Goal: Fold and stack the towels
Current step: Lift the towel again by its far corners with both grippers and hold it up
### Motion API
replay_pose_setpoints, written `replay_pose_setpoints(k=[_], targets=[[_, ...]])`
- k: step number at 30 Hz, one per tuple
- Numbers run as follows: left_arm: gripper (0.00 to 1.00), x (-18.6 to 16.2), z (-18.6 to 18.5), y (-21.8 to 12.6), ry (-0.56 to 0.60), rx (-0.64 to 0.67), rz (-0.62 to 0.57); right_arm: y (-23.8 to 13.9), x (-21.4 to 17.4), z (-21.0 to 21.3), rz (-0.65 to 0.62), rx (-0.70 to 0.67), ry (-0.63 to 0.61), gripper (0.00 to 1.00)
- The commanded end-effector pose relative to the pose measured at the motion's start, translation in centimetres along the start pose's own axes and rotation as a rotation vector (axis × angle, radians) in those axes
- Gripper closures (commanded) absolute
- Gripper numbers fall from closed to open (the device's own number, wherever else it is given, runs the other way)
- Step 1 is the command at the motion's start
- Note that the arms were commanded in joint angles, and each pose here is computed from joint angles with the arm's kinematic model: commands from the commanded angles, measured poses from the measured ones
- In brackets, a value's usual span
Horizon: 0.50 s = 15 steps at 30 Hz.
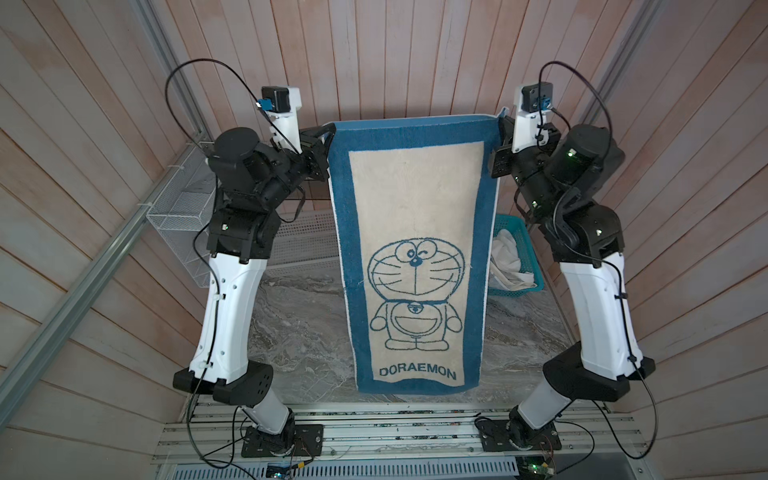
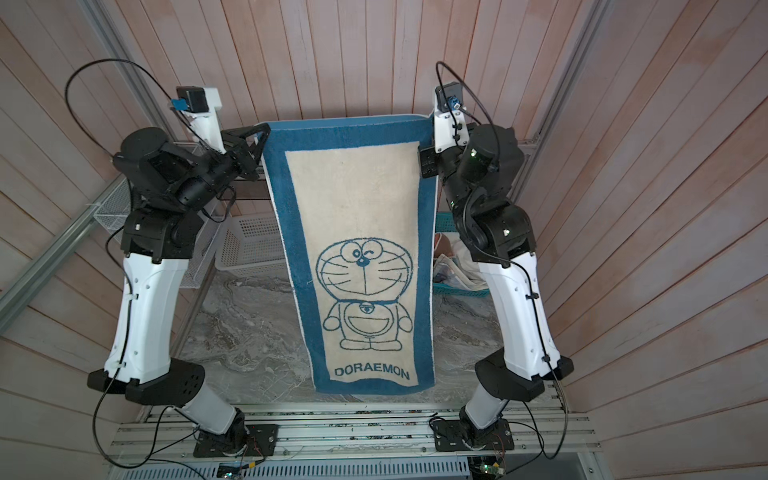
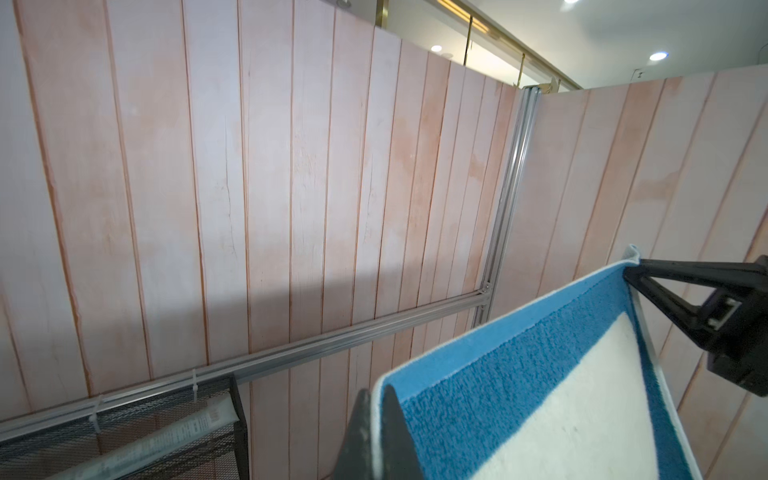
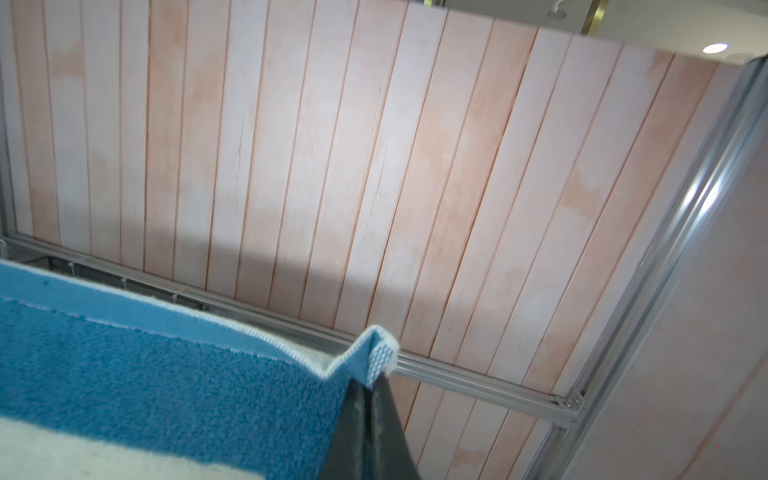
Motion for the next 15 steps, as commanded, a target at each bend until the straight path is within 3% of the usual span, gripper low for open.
replay_pose_setpoints(k=[1, 8, 11, 15], targets=[[1.00, -3.8, 4.0, 3.5, -0.025, 0.065, 0.053, 4.1, -4.5, -1.7, 0.071, 0.072, 0.109, 1.00], [1.00, -14.3, 9.4, 10.4, -0.111, 0.049, 0.193, 12.8, -18.1, -0.3, 0.323, 0.217, 0.152, 1.00], [1.00, -18.2, 10.3, 11.7, -0.150, 0.028, 0.261, 13.8, -21.7, 0.6, 0.418, 0.238, 0.162, 1.00], [1.00, -21.9, 10.1, 10.7, -0.198, 0.019, 0.317, 12.7, -24.2, 2.2, 0.499, 0.301, 0.194, 1.00]])
Point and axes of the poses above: each gripper's point midway between its finger pads, its own y axis out along the fingers, its own z axis along the line the jaws close on, x = y × z, the point moved 7 cm from there along -y, back along the fingers, and after that the axes turned 1 degree about y, right-handed, at the moved point
